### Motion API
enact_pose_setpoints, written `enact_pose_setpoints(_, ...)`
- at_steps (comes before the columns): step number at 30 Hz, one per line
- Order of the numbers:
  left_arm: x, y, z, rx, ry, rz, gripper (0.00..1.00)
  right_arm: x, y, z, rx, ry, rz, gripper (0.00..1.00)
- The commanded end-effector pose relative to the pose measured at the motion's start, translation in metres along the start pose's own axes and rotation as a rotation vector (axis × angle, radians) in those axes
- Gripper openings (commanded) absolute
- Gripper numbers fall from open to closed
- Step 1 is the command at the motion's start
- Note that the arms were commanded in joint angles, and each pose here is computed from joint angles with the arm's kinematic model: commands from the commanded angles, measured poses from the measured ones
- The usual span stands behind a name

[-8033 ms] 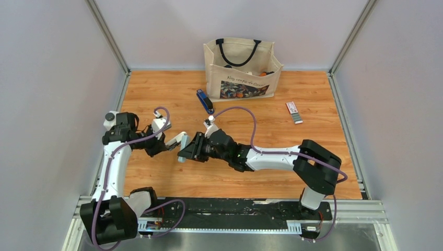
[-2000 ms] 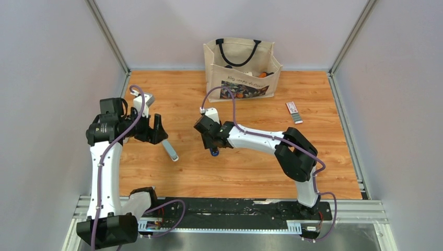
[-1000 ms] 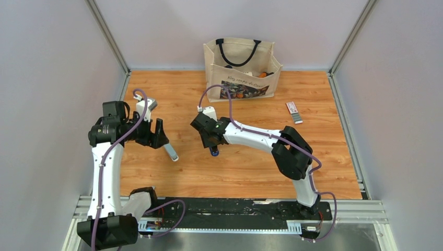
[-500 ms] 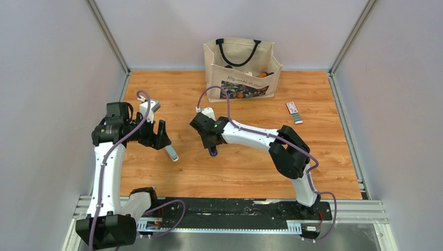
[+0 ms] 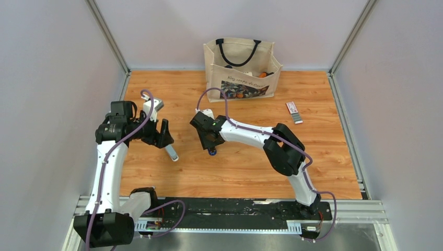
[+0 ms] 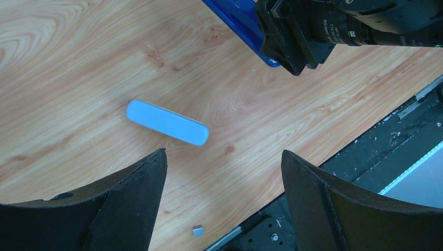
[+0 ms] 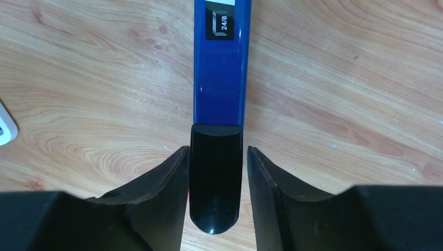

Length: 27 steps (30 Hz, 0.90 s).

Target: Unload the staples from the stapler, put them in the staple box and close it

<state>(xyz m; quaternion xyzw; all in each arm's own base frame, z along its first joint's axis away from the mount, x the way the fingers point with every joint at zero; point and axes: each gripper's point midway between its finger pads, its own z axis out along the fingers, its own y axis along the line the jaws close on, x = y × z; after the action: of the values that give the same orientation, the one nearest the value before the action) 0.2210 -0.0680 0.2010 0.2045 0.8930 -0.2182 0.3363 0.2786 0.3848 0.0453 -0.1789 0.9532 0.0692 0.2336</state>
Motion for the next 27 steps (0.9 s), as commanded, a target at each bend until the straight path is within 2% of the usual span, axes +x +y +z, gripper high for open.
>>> enact_pose_setpoints(1,-0.005,0.000,0.000,-0.002,-0.025,0.028,0.88,-0.010,0.006,-0.002,-0.021,-0.026,0.007,0.44)
enact_pose_setpoints(6,-0.001,-0.002,0.005,0.011,-0.035,0.047,0.88,-0.021,0.007,-0.011,-0.030,-0.076,0.030,0.23)
enact_pose_setpoints(12,-0.001,-0.020,0.029,0.083,-0.001,0.076,0.88,-0.041,0.011,-0.039,-0.084,-0.191,0.097,0.06)
enact_pose_setpoints(18,-0.008,-0.036,0.061,0.203,-0.098,0.055,0.89,-0.069,0.012,-0.095,-0.232,-0.411,0.285,0.03)
enact_pose_setpoints(24,0.000,-0.063,0.083,0.351,-0.060,0.056,0.88,-0.085,0.015,-0.136,-0.358,-0.538,0.413,0.02)
enact_pose_setpoints(27,0.000,-0.068,0.090,0.376,-0.086,0.074,0.88,-0.084,0.017,-0.147,-0.422,-0.560,0.491,0.02)
